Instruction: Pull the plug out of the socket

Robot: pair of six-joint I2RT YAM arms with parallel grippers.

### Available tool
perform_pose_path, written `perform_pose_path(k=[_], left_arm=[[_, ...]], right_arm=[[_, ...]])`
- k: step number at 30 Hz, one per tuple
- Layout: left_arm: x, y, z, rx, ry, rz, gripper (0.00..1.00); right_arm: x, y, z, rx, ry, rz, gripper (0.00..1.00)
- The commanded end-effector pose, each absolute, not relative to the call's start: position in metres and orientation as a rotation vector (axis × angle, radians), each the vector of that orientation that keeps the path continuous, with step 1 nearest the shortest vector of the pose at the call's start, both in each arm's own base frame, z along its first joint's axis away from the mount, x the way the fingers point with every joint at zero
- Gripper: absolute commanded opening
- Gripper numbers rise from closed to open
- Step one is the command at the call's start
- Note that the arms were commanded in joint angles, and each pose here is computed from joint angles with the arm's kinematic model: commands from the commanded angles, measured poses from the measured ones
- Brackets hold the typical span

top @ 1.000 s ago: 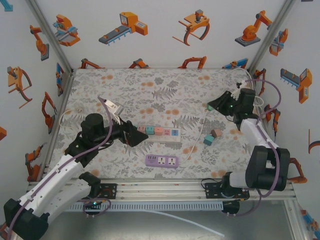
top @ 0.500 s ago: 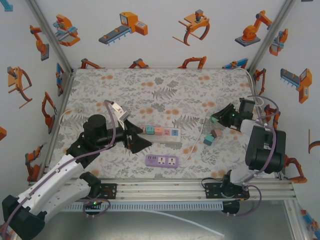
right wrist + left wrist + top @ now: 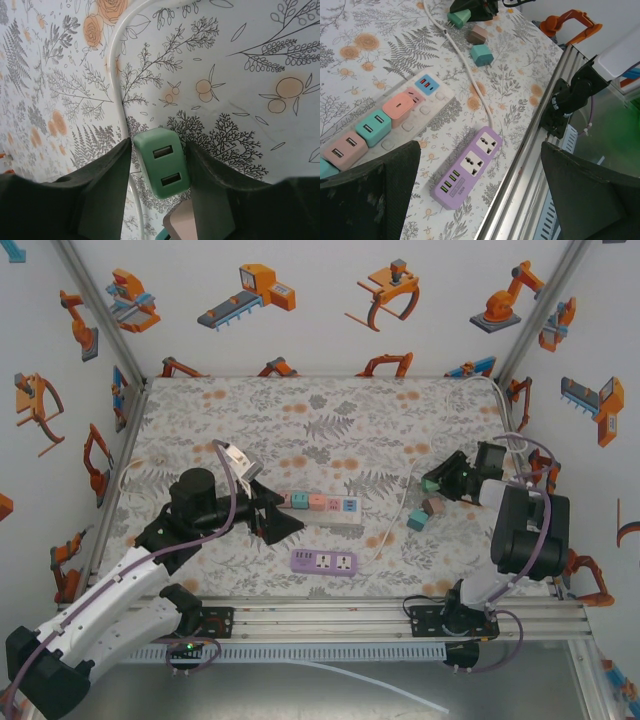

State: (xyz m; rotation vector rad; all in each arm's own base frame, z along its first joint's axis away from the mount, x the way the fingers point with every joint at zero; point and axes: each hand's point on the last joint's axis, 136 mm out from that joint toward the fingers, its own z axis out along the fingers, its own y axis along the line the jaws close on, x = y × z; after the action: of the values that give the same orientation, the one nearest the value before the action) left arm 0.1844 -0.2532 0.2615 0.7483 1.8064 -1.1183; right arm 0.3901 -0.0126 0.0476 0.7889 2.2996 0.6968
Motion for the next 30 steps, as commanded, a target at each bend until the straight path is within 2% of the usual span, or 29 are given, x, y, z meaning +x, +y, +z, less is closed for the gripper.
perform_pose_path(k=[1, 8, 14, 17, 22, 26, 30], left_arm=[[0.189, -0.252, 0.276, 0.746, 1.765, -1.083, 0.97], [0.211, -0.232, 0.263, 0.601, 1.866, -0.914, 0.97], [0.243, -0.186, 0.236, 0.311, 1.997, -0.638, 0.97], [0.249, -0.171, 0.229, 0.216, 2.015, -0.602, 0.97], [0.265, -0.143, 0.211, 0.017, 2.099, -0.561, 0.99], [0.278, -0.123, 0.193, -0.150, 2.168, -0.521, 0.98], [0.290, -0.111, 0.176, -0.245, 2.226, -0.493, 0.97]], right_arm=[[0.382, -0.023, 0.044, 0.794, 2.332, 0.596, 0.49], [0.379, -0.031, 0.064, 0.761, 2.304, 0.516, 0.55], [0.379, -0.006, 0.126, 0.499, 2.220, 0.439, 0.57], [0.379, 0.035, 0.163, 0.221, 2.173, 0.398, 0.57], [0.366, 0.136, 0.206, -0.294, 2.071, 0.448, 0.57], [0.340, 0.220, 0.215, -0.729, 1.949, 0.533, 0.57], [0.303, 0.286, 0.203, -1.126, 1.777, 0.578, 0.57]])
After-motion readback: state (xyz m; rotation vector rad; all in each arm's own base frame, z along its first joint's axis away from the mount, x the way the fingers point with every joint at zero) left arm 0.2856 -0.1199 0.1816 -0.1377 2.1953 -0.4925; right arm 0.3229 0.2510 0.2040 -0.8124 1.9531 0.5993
